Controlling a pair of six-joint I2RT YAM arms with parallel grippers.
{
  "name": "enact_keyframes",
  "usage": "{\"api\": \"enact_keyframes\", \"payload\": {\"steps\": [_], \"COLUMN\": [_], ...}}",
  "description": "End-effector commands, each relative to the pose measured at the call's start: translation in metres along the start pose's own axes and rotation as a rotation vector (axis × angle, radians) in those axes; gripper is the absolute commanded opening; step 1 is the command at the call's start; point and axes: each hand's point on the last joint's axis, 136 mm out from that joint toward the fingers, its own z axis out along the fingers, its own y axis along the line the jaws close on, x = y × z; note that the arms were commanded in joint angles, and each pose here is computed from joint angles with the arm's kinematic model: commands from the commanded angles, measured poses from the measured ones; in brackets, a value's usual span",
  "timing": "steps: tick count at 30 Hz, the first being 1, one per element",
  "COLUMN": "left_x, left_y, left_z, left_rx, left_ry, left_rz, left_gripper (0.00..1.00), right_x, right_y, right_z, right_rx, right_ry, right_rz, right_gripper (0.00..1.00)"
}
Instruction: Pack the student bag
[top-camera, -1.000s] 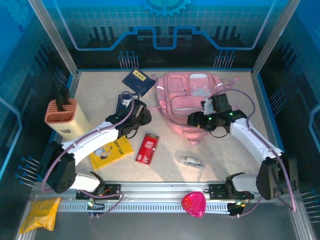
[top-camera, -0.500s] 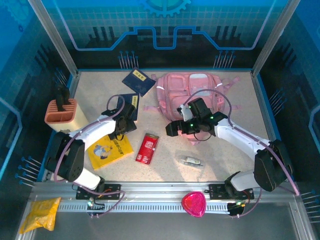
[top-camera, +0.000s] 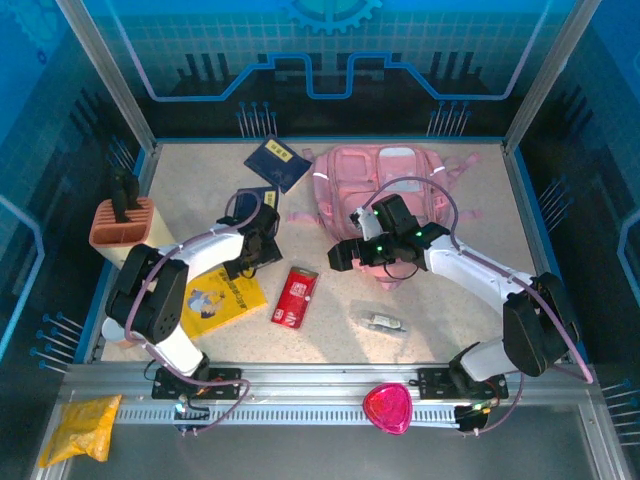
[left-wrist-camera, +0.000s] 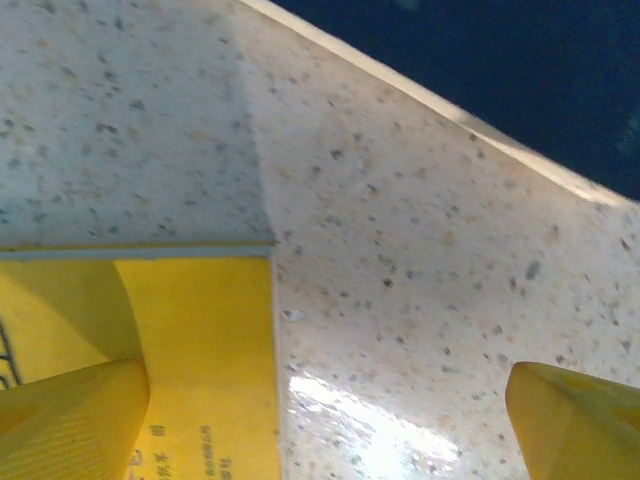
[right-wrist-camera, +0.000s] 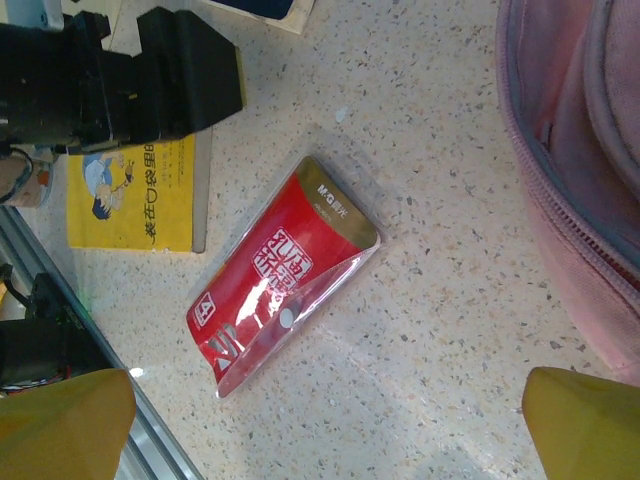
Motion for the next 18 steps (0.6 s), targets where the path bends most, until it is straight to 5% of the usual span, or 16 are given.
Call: {"api": "enact_keyframes", "payload": {"steps": [1, 11, 18], "left_x": [0.029, 0.094, 0.13], "left_y": [-0.004, -0.017, -0.002], "left_z": [0.006, -0.001, -0.026], "left_rx": [0.017, 0.04, 0.135], "left_ry": [0.069, 0.173, 0.224], "left_rz": [0.04, 0.257, 0.272], "left_gripper": [0.9, 0.87, 0.82], "right_x": [-0.008, -0.003, 0.003], "right_y": [0.004, 0.003, -0.001], "right_z": [-0.004, -0.012, -0.016], "right_rx": [0.006, 0.009, 0.027], "right_ry": [-0.03, -0.053, -0.064], "right_rz": [-0.035, -0.033, -0.038], "right_gripper": [1.0, 1.0, 1.0]}}
